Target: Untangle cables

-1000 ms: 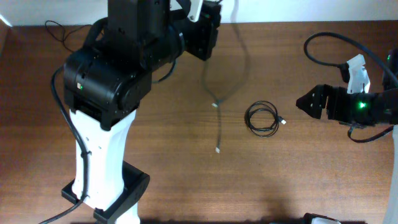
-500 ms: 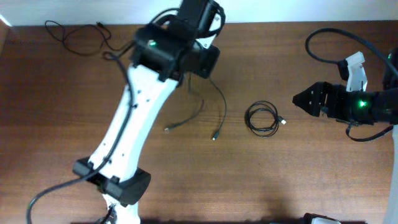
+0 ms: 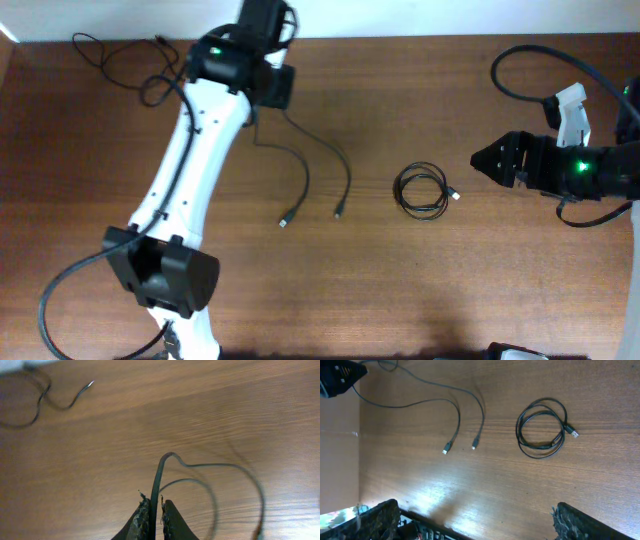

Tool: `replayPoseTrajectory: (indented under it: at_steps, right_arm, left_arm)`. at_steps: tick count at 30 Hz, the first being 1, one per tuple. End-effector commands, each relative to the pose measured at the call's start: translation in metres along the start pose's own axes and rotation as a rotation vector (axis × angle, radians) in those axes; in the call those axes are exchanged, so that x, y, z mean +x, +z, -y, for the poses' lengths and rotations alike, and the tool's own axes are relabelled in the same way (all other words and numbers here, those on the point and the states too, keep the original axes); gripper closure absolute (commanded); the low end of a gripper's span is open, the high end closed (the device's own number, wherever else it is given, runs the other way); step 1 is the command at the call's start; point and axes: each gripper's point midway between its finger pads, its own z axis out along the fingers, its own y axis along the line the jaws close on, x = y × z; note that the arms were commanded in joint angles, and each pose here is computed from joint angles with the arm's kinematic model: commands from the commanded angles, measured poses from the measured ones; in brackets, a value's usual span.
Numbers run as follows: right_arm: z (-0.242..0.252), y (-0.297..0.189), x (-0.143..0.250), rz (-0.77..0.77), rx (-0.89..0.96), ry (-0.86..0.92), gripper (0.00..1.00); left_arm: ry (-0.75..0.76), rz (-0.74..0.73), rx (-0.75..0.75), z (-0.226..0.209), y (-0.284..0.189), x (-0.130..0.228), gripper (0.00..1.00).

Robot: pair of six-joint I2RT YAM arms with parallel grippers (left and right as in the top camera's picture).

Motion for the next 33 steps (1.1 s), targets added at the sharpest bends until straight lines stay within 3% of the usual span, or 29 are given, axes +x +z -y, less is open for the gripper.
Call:
replayPoseTrajectory:
  at_steps: [1,4,6,7,10,12,15,17,20,24,33]
  right_arm:
    - [-0.004,0.002,0.0,-0.005,-0.022,-0.002,0.02]
    - [-0.003,0.002,0.0,-0.006,-0.018,-0.002,0.02]
    - [-0.003,0.002,0.0,-0.005,-0.018,-0.002,0.02]
    - [-0.003,0.002,0.0,-0.005,-0.018,-0.002,0.02]
    - [-0.003,0.002,-0.001,-0.001,-0.018,-0.005,0.02]
    - [-0.003,0.002,-0.001,0.001,-0.018,-0.007,0.01]
    - [-0.003,0.002,-0.003,0.007,-0.018,-0.011,0.02]
    - [-0.003,0.002,-0.003,0.007,-0.017,-0.011,0.02]
    - [-0.002,0.002,-0.003,0.007,-0.012,-0.011,0.01]
    - [0.004,0.002,-0.003,0.005,0.02,-0.01,0.02]
    - [0.004,0.002,-0.002,0.003,0.02,-0.008,0.02]
  left_arm:
    - [-0.088,-0.06,-0.03,-0.041,0.022,0.018,0.88]
    - [-0.168,-0.11,-0.041,-0.077,0.04,0.037,0.86]
    - [-0.216,-0.133,-0.003,-0.09,0.047,0.046,0.78]
    - [-0.241,-0.141,0.005,-0.098,0.051,0.05,0.65]
    - [-0.309,-0.158,-0.007,-0.129,0.06,0.066,0.53]
    - [-0.339,-0.18,-0.009,-0.14,0.064,0.076,0.32]
    - [-0.361,-0.201,0.029,-0.143,0.069,0.087,0.18]
    - [-0.369,-0.217,0.038,-0.143,0.073,0.093,0.01]
    - [-0.344,-0.253,0.004,-0.147,0.083,0.103,0.01]
    - [-0.392,-0.335,-0.223,-0.181,0.093,0.126,0.01]
    - [-0.385,-0.409,-0.207,-0.176,0.124,0.143,0.01]
